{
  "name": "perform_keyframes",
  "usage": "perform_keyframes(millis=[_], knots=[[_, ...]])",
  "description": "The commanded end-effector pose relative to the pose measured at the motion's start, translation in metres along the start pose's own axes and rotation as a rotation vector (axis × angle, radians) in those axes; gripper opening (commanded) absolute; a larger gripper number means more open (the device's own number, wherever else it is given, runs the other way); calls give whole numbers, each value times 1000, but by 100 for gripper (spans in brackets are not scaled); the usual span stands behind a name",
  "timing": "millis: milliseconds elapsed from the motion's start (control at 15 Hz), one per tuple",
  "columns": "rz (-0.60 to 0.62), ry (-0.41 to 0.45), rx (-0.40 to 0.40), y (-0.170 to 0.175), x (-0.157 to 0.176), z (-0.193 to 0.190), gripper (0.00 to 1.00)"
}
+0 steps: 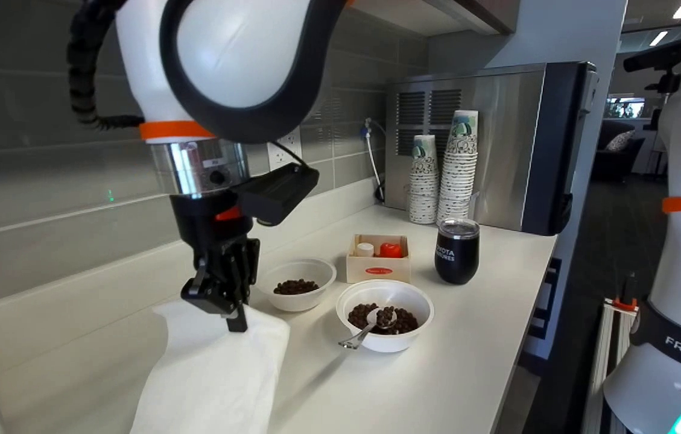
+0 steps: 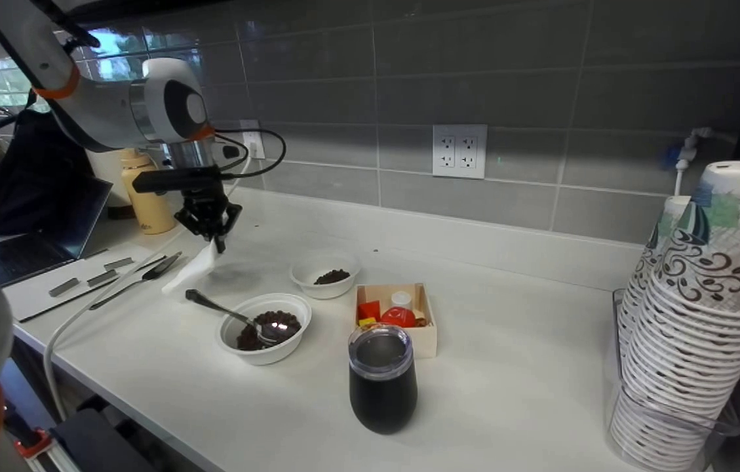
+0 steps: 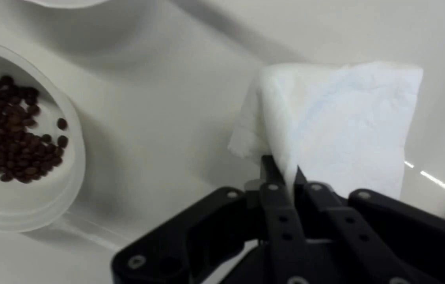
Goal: Use the tissue to wipe the counter
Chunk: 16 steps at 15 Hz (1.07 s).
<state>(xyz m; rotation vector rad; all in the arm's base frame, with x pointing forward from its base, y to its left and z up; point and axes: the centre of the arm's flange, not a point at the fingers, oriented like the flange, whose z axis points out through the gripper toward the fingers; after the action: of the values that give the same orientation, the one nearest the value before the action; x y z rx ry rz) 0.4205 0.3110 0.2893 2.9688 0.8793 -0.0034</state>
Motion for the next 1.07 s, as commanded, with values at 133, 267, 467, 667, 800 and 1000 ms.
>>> perform_keyframes(millis=[133,267,467,667,800,1000], knots=[[243,128,-53,43,-102,-52,2],[334,155,-42,71,-125,-62,2],[480,199,-16,117,-162,-81,2],[646,257,5,165,-201,-108,2],[754,301,3,197,-222,-135,2],[928,365,-4,254,-258,-178,2]])
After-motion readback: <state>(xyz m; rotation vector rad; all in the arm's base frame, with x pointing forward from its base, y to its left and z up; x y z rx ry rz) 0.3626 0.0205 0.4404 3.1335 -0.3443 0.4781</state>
